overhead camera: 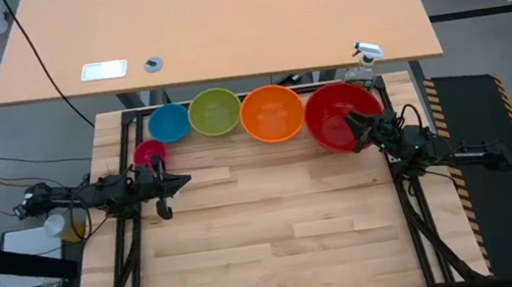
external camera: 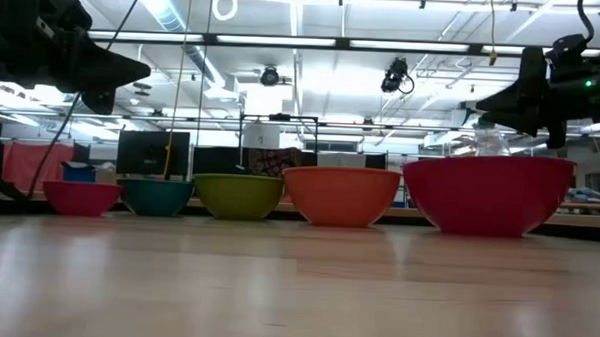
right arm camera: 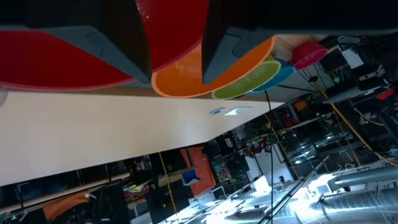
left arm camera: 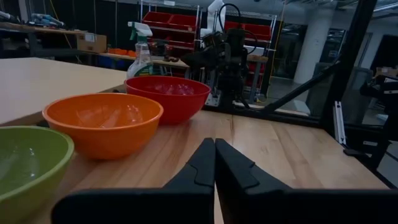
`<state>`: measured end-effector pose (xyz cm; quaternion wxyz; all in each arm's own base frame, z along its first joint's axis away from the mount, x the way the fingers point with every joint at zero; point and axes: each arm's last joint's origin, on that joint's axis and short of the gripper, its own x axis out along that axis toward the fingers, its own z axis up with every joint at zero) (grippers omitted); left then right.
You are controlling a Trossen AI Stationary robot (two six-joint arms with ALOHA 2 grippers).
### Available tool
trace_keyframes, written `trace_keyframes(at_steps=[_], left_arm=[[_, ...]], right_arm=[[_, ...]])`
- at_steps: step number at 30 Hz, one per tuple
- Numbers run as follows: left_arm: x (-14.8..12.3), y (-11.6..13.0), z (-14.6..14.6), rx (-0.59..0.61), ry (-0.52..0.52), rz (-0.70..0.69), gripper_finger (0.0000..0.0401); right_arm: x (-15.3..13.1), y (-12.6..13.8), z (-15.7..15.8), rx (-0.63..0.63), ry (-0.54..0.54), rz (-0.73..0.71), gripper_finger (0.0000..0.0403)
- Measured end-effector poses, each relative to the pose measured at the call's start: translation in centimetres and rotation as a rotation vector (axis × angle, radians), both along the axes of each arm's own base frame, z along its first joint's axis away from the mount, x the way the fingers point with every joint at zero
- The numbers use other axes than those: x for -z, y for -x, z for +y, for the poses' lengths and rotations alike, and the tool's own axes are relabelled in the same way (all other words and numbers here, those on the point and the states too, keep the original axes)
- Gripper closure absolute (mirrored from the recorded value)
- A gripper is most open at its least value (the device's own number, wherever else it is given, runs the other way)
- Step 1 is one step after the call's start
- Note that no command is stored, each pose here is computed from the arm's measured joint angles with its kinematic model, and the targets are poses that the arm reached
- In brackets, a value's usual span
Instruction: Nest bowls inside each other
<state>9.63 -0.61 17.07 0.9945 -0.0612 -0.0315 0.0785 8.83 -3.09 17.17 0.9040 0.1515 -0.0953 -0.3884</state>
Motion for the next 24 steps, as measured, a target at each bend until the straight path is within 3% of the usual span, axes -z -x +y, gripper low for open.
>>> trace_keyframes(at_steps=[14,20,24], left_arm=[[0.0,0.0,0.0,0.0,0.009,-0.006,0.0394],[-2.0,0.3,0.1,0.0,0.106,-0.226,0.0394],[-2.7,0.6,0.1,-0.006,0.075,-0.294,0.0394]], right_arm=[[0.0,0.0,0.0,0.0,0.0,-0.001,0.0255],[-0.2,0.0,0.0,-0.001,-0.008,-0.029,0.0255],[-0.7,0.1,0.0,0.002,0.009,-0.074,0.0255]])
